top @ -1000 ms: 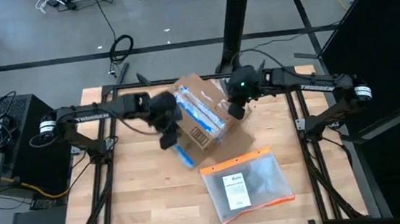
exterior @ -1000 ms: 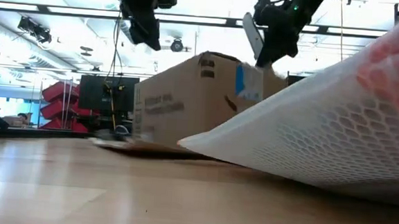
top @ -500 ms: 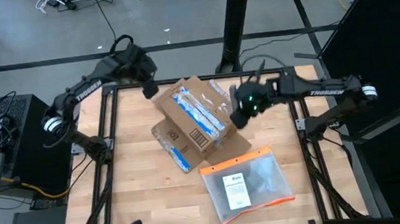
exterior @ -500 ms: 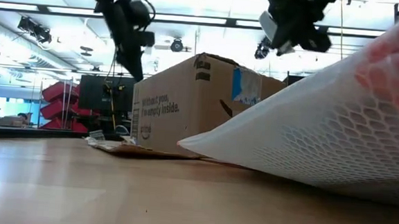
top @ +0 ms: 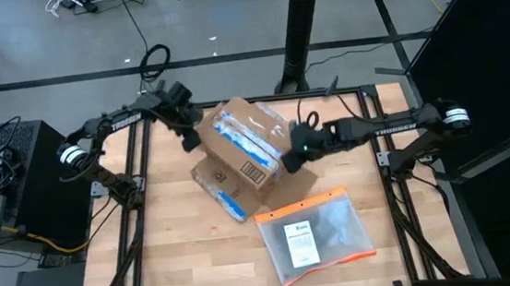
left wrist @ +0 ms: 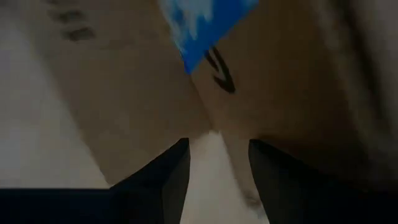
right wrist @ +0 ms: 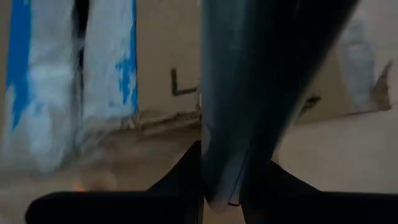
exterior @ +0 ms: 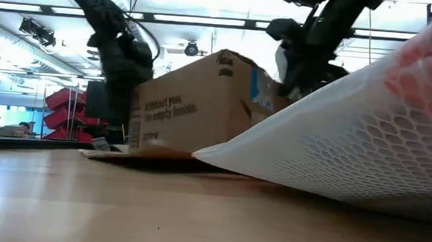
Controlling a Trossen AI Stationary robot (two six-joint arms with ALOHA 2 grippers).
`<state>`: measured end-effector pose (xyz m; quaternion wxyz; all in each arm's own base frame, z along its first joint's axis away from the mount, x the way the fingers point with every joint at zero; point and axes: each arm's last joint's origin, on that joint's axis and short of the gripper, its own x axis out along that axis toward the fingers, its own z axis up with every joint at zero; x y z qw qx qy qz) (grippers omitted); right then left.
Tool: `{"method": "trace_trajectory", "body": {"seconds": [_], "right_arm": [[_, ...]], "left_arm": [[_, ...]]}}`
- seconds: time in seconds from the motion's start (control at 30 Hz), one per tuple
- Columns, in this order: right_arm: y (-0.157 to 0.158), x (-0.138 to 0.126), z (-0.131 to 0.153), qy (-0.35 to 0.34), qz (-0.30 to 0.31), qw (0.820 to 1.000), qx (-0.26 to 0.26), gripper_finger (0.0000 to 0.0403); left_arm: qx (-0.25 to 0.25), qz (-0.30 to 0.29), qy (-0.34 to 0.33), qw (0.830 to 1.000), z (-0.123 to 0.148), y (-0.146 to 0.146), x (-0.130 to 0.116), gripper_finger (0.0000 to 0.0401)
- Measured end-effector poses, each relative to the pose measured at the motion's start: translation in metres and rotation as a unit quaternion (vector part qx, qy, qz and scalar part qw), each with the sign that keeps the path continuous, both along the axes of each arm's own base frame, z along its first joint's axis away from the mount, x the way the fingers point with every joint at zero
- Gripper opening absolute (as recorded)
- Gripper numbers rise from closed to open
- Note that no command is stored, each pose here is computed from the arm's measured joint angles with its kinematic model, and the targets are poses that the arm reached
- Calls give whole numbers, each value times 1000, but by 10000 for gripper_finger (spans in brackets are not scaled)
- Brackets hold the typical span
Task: Unpack boxes
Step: Break down the cardboard box until it is fully flat
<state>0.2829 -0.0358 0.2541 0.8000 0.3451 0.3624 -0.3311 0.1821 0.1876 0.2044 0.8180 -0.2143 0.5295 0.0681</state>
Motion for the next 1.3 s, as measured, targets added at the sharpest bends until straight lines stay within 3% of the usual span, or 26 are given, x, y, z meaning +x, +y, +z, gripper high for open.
{"method": "trace_trajectory", "body": {"seconds": [0.2, 0.47, 0.7, 0.83, 0.97, 1.07, 1.17, 1.3], "right_arm": [[-52, -5, 5, -22, -3, 999, -23, 40], [-82, -21, 7, 13, 5, 998, -61, 40], [-105, -37, 9, 43, 10, 995, -91, 40], [-90, -37, 29, -9, -38, 991, -126, 40], [-57, -32, 42, -49, -74, 985, -146, 40], [-30, -24, 42, -79, -67, 988, -110, 40], [6, -13, 41, -116, -26, 991, -64, 40], [28, -1, 31, -114, 5, 992, -52, 40]], "left_arm": [[-43, -17, 10, 999, -9, -44, -9, 156], [56, -8, -69, 996, 41, -65, -7, 156], [126, 6, -155, 980, 85, -89, -16, 156], [164, -11, -235, 958, 105, -72, 16, 142], [185, -66, -263, 945, 105, -50, 61, 111], [212, -95, -243, 942, 97, -30, 92, 91], [265, -86, -217, 935, 101, 1, 115, 77], [257, -82, -163, 949, 94, 25, 116, 61]]}}
